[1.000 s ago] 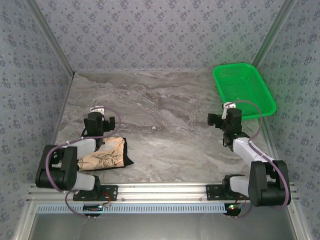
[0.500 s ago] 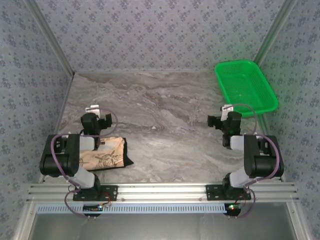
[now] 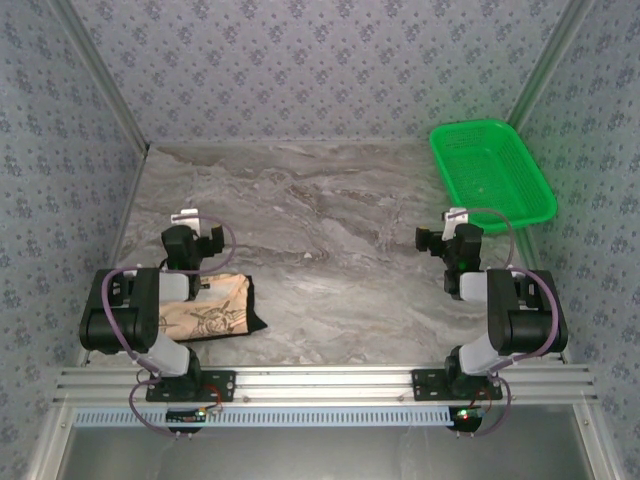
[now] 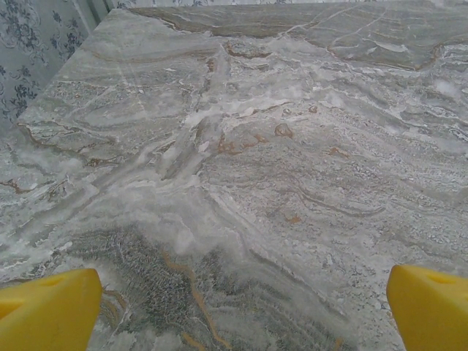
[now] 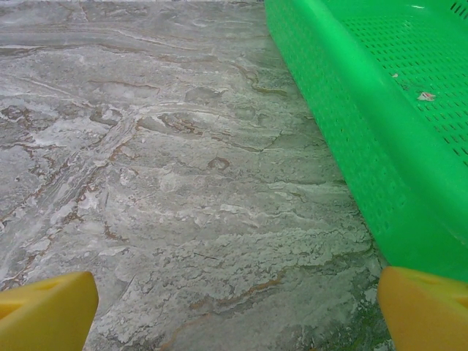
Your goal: Fold the inside-out t-shirt
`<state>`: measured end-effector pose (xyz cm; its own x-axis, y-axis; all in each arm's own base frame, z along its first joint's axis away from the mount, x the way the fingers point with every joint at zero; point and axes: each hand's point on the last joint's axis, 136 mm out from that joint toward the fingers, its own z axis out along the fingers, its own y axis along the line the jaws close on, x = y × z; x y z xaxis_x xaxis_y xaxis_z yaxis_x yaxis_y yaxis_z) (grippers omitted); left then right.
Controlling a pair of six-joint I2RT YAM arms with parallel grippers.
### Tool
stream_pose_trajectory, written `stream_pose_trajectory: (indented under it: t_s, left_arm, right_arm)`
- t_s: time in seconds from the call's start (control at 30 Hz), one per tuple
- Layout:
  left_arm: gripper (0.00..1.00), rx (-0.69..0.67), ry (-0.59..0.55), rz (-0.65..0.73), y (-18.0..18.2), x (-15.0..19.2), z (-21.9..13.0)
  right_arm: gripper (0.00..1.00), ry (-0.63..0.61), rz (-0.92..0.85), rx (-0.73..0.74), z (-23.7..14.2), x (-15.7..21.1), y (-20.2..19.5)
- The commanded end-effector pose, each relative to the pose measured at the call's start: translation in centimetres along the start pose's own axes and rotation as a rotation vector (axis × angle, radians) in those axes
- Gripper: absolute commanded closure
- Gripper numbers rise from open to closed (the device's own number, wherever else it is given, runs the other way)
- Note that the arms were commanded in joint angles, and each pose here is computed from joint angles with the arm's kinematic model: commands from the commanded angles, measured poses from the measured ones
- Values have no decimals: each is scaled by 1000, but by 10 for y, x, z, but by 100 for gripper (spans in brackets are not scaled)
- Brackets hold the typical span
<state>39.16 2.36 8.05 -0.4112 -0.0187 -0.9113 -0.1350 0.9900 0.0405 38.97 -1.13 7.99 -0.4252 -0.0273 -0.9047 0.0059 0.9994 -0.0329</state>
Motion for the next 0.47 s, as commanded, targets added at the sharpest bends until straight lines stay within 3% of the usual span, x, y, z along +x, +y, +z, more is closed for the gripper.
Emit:
stream_pose_trajectory:
  t_s: [0.0,0.43]
  left_arm:
    - [0,20,-37,-20,-3,-10,0]
    - [0,20,-38,-19,-3,-10,0]
  right_arm:
    - [0,-26,8,20,0,-5,-4]
    - [0,-28,6,23,0,-5,-4]
